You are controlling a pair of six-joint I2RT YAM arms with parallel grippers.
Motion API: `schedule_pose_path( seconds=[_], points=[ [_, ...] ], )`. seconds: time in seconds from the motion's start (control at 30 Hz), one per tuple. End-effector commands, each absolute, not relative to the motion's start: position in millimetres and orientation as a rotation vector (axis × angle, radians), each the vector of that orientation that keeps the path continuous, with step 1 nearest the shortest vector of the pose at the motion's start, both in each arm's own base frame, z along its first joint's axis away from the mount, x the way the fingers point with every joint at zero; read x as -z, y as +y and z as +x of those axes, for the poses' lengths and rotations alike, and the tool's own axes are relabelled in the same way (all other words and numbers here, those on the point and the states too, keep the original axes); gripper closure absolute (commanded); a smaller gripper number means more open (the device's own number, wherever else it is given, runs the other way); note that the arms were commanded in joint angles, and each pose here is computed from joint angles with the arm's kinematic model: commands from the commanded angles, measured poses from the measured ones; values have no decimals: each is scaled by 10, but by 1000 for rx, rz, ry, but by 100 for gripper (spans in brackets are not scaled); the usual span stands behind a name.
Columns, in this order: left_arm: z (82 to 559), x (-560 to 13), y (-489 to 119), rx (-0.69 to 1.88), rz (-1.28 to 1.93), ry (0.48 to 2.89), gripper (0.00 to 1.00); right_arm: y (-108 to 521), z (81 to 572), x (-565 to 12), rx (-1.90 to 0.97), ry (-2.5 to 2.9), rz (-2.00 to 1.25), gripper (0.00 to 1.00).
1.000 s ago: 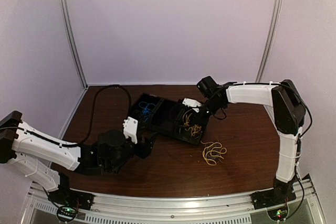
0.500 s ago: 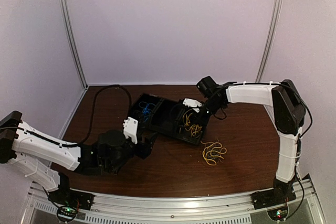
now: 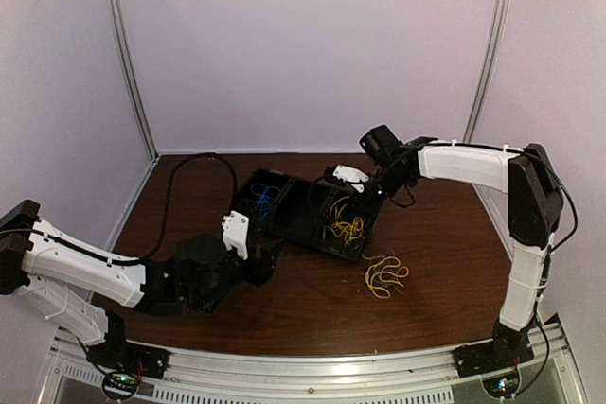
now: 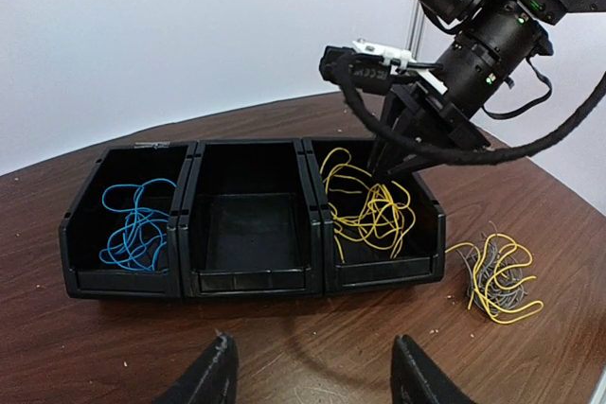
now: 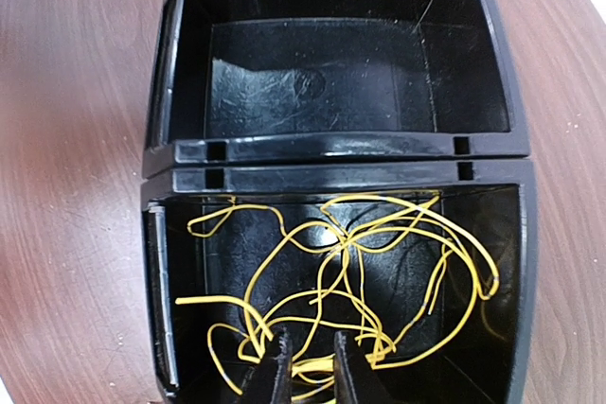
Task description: Untangle the cables
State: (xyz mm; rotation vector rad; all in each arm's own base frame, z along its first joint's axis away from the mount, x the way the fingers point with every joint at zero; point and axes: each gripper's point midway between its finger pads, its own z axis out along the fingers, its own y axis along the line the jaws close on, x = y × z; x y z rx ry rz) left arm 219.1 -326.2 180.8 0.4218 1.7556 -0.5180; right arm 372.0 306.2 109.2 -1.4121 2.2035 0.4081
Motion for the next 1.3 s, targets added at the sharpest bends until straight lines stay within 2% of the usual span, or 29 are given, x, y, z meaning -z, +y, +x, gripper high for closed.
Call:
schedule_pose_path(
  seconds=[0.0, 0.23, 0.5, 0.73, 1.27],
  points=[
    [2211, -1949, -3325, 547, 399, 1725, 44, 3099, 3688, -1450, -426, 2148, -1388, 81],
    [2207, -1969, -3322, 548, 401, 1724, 44, 3001, 3476, -1785, -450, 2112, -1392, 79],
    [2191, -1933, -3435, 558, 453, 1729, 42, 2586, 3053, -2011, -394, 2086, -1397, 80],
    [2216, -1941, -3625, 548, 510, 1713, 40, 2314, 2563, -1667, -411, 2114, -1543, 83],
    [2205, -1882, -3637, 560, 512, 1737, 40, 2091, 2412, -937, -332, 2221, -1722, 84]
  ],
)
